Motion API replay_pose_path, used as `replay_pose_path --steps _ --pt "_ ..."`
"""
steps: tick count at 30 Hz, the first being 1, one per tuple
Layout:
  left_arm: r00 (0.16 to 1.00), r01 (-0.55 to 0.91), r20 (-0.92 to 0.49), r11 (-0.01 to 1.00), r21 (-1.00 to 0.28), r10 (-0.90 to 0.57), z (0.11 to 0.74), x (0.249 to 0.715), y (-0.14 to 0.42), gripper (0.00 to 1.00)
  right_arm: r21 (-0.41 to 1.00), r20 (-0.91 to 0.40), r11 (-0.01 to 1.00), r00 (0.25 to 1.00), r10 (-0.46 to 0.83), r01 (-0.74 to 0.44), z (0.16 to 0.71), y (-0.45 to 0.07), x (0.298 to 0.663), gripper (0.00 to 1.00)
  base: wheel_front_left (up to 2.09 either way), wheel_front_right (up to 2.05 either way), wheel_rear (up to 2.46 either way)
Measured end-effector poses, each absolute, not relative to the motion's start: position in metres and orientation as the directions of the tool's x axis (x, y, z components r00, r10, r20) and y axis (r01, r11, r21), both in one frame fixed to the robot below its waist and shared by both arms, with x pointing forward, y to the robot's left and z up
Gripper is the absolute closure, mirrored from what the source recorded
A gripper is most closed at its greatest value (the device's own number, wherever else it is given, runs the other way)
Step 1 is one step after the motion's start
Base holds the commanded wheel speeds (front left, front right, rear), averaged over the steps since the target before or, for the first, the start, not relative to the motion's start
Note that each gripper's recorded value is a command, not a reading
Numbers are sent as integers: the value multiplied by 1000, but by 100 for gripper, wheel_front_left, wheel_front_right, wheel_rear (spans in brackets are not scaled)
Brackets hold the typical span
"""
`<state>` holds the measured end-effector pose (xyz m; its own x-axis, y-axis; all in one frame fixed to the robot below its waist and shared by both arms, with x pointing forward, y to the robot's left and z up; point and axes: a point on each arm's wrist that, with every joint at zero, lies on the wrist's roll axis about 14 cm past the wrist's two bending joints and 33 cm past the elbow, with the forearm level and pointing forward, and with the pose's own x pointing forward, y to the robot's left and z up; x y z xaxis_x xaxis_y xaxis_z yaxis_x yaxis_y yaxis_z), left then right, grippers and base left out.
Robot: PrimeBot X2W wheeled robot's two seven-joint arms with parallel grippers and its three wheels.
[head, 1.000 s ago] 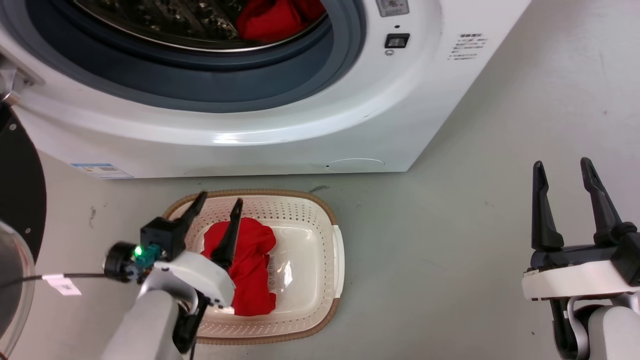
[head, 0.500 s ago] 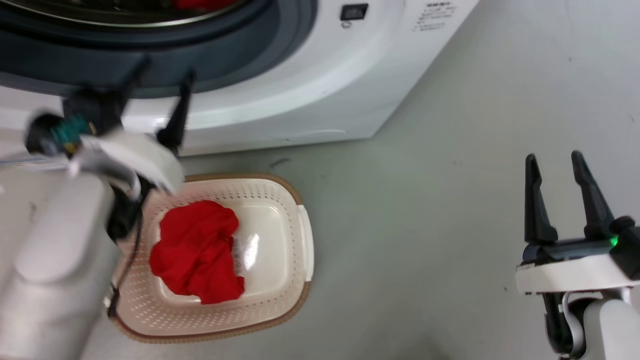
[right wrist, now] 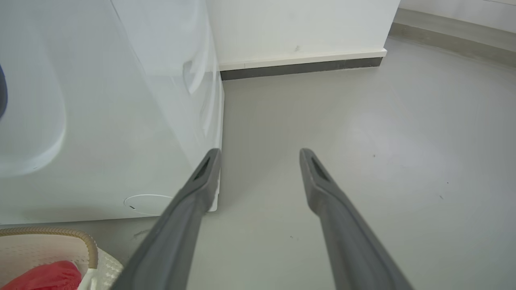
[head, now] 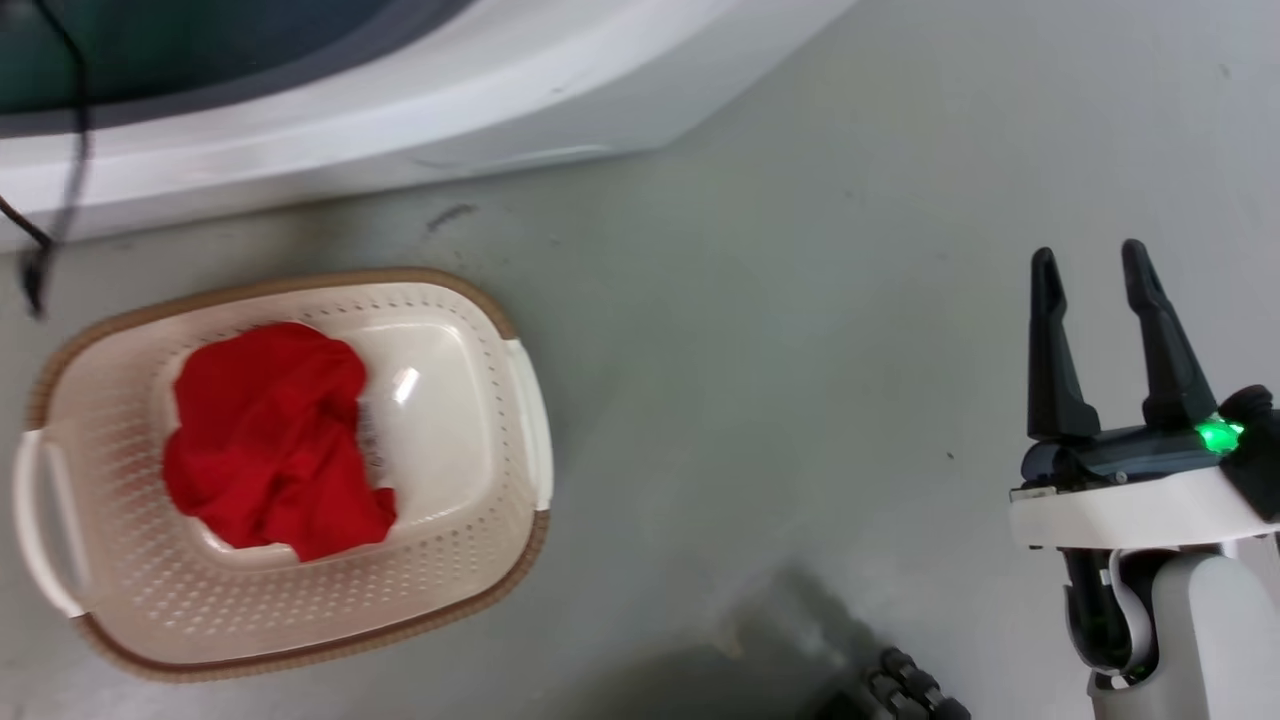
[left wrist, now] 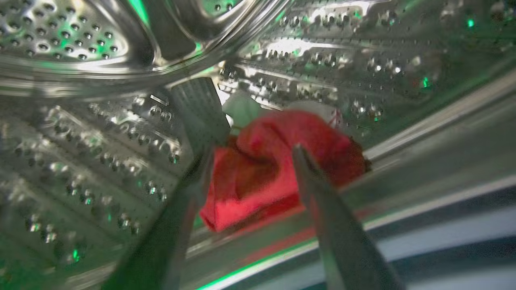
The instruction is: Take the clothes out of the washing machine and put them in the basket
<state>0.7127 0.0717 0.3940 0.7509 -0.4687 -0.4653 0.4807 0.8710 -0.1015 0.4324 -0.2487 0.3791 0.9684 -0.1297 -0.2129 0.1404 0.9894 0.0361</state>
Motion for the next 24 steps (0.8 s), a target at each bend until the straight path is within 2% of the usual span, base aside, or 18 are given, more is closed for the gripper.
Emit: replay_pose_path --steps 4,10,15,20,24 --pt "676 469 -600 878 -98 -428 372 729 68 0 42 -240 986 960 -147 161 371 -254 428 0 0 0 0" --pt "592 426 -699 892 -152 -402 347 745 61 0 48 -283 981 945 -167 187 361 -258 418 0 0 0 0" --pt "484 417 -791 894 -167 -374 310 739 59 0 46 -309 974 930 -198 223 356 -267 410 0 0 0 0" --pt "443 402 -822 899 -175 -358 288 736 58 0 43 -327 970 921 -211 237 351 -270 406 0 0 0 0" --pt "441 365 -818 906 -213 -370 281 737 57 0 44 -331 969 918 -216 244 350 -272 405 0 0 0 0"
